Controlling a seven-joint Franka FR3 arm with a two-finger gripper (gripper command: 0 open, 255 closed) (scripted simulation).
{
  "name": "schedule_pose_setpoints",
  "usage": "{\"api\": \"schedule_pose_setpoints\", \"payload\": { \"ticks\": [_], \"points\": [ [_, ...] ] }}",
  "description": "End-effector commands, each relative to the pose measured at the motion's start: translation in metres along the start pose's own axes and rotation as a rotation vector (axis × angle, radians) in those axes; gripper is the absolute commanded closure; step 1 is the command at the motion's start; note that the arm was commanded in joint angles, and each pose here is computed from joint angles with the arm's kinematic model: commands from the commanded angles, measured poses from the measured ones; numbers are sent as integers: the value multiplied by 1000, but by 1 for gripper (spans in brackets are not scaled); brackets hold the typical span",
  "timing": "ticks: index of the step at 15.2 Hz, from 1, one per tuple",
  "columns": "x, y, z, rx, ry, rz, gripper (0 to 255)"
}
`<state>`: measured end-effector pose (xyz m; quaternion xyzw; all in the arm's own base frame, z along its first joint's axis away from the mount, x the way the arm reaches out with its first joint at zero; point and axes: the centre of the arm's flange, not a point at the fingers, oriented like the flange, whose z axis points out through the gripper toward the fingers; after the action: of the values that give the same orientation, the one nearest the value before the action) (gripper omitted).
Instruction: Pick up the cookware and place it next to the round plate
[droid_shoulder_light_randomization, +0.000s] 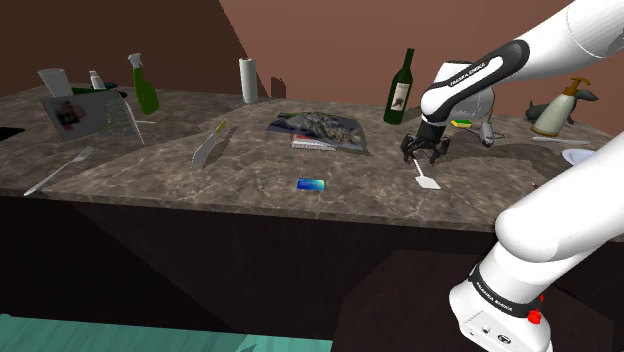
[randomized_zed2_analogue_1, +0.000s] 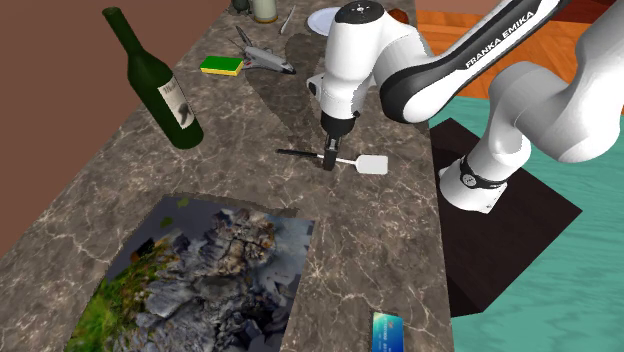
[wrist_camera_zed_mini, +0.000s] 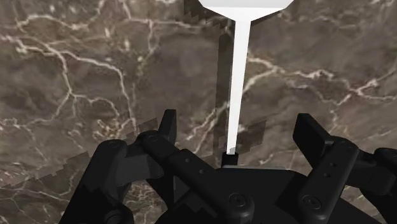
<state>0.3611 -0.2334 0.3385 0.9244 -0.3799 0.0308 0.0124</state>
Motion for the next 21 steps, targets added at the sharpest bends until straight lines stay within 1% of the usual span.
{"api": "schedule_pose_setpoints", "payload": {
  "ticks": [1,2,11,21],
  "points": [
    [0,0,0,0,0,0,0],
    [0,0,0,0,0,0,255],
    [0,0,0,0,0,0,255],
    [4,0,-53,0,0,0,255]
  ]
}}
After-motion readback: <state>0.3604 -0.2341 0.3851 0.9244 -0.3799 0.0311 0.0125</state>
